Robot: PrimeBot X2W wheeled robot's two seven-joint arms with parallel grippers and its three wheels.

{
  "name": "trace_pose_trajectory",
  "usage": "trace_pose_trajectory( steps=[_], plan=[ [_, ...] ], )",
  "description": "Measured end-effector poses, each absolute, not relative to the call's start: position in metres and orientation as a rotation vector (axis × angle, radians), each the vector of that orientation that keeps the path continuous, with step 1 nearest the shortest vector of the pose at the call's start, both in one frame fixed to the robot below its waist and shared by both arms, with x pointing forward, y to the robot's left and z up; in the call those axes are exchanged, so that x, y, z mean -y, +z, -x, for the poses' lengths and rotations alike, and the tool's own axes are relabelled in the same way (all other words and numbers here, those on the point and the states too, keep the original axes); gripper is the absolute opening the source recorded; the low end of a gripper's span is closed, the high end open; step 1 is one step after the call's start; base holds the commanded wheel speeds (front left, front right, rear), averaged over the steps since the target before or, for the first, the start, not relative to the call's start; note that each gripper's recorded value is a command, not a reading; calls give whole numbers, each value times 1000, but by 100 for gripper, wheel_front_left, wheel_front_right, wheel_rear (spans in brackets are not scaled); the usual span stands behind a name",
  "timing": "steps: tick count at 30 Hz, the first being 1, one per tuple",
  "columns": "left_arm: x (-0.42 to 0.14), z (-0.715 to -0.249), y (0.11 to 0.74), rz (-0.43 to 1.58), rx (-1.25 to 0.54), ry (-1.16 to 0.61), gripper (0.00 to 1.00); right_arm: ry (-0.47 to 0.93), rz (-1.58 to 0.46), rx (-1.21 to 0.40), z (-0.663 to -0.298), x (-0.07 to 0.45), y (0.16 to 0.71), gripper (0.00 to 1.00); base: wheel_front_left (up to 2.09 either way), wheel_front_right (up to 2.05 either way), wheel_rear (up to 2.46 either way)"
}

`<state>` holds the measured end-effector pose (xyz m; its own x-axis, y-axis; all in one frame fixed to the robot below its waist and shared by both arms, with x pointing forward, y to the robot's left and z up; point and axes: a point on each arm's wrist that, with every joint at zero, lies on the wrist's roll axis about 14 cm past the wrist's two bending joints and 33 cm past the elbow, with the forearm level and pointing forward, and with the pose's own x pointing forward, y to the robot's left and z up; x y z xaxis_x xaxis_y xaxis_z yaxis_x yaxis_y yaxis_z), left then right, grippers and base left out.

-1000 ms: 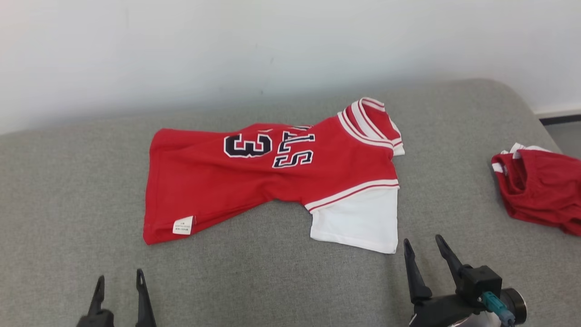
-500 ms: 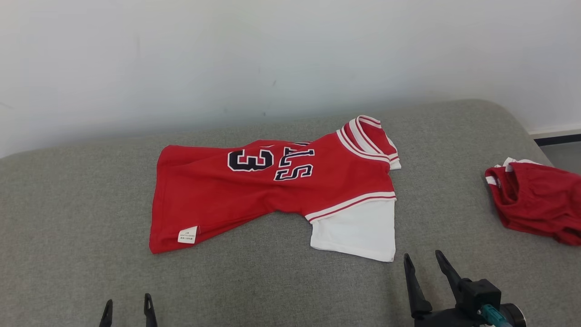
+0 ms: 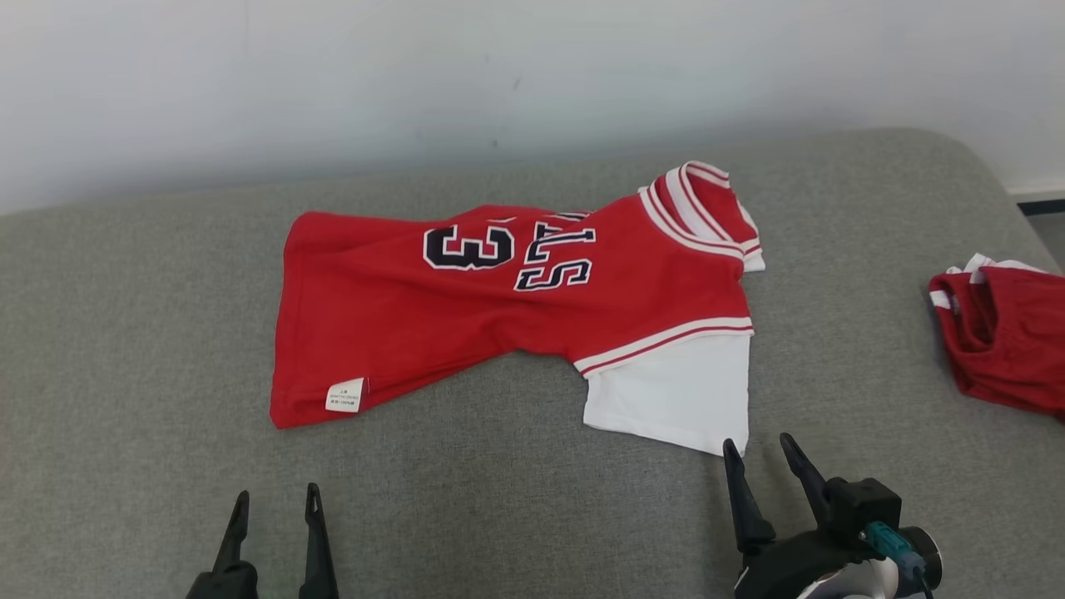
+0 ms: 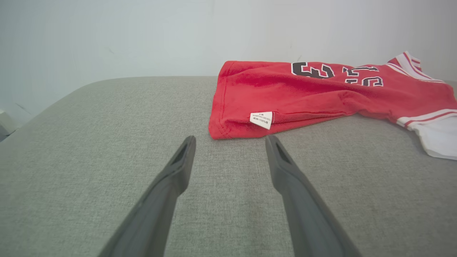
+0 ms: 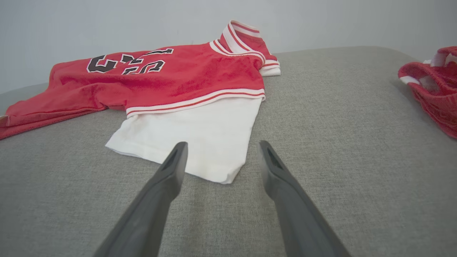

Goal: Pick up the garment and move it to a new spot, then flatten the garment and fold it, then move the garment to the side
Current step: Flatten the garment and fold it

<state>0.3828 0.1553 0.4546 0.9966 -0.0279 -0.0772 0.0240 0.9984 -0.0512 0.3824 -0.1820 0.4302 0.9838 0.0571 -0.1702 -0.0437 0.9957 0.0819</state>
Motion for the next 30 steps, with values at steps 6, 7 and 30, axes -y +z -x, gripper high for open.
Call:
trace_pose_trajectory(
  steps=[6,7,30],
  plan=[
    [-154,-392,443,52,-108,-29,100,48,-94,-223,-397,181,413,100,0,0,0],
    [-154,-394,442,52,-112,-29,100,42,-103,-230,-399,182,410,100,0,0,0],
    [-158,-399,428,65,-151,-8,100,-2,-109,-332,-378,195,378,0,0,0,0]
  ],
)
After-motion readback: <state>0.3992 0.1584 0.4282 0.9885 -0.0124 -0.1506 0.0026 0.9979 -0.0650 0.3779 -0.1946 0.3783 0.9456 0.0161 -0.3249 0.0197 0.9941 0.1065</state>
